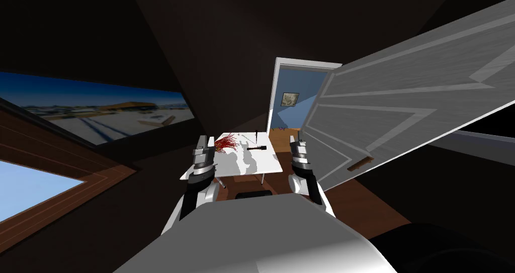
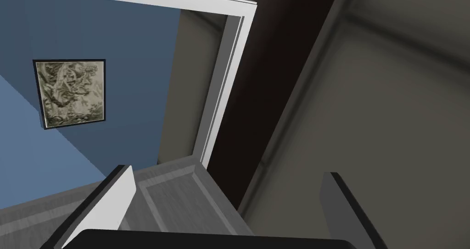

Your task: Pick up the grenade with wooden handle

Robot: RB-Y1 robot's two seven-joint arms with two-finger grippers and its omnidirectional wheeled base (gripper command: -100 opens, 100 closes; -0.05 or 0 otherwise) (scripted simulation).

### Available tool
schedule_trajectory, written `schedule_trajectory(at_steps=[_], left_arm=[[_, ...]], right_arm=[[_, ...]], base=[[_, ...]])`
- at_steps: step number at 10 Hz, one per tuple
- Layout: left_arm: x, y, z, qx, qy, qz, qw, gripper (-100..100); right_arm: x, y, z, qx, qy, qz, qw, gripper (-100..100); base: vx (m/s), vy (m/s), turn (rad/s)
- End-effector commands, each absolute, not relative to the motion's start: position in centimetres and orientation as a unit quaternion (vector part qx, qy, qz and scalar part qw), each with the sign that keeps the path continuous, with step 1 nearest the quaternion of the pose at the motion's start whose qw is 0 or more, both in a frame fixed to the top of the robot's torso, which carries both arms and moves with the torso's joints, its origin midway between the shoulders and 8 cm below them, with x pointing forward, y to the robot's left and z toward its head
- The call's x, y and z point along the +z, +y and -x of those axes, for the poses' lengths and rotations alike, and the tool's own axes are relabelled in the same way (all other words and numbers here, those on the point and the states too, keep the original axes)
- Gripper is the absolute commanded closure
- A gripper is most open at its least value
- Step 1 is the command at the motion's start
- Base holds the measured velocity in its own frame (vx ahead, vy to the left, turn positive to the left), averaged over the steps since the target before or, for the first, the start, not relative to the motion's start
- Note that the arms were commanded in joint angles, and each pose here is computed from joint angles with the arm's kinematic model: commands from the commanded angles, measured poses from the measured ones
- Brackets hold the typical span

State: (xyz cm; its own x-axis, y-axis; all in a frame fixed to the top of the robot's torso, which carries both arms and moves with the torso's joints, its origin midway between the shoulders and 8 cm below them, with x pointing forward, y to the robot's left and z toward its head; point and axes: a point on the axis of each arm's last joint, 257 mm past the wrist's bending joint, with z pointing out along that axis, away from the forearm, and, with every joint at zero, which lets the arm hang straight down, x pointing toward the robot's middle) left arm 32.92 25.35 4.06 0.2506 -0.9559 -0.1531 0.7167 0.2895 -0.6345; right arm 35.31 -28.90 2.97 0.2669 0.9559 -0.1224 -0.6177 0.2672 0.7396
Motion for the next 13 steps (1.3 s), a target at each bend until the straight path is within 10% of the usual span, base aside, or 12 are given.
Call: schedule_trajectory(at_steps=[1, 13], left_arm=[[4.1, 25.3, -32.9, -0.552, 0.265, 0.226, 0.758, 0], [4.1, 25.3, -32.9, -0.552, 0.265, 0.226, 0.758, 0]], right_arm=[[2.0, -28.3, -35.8, 0.531, 0.314, -0.284, 0.734, -100], [-16.4, -24.1, -38.0, 0.486, 0.554, -0.283, 0.614, -100]], base=[[-0.072, 0.019, 0.031], [-0.104, 0.033, 0.047]])
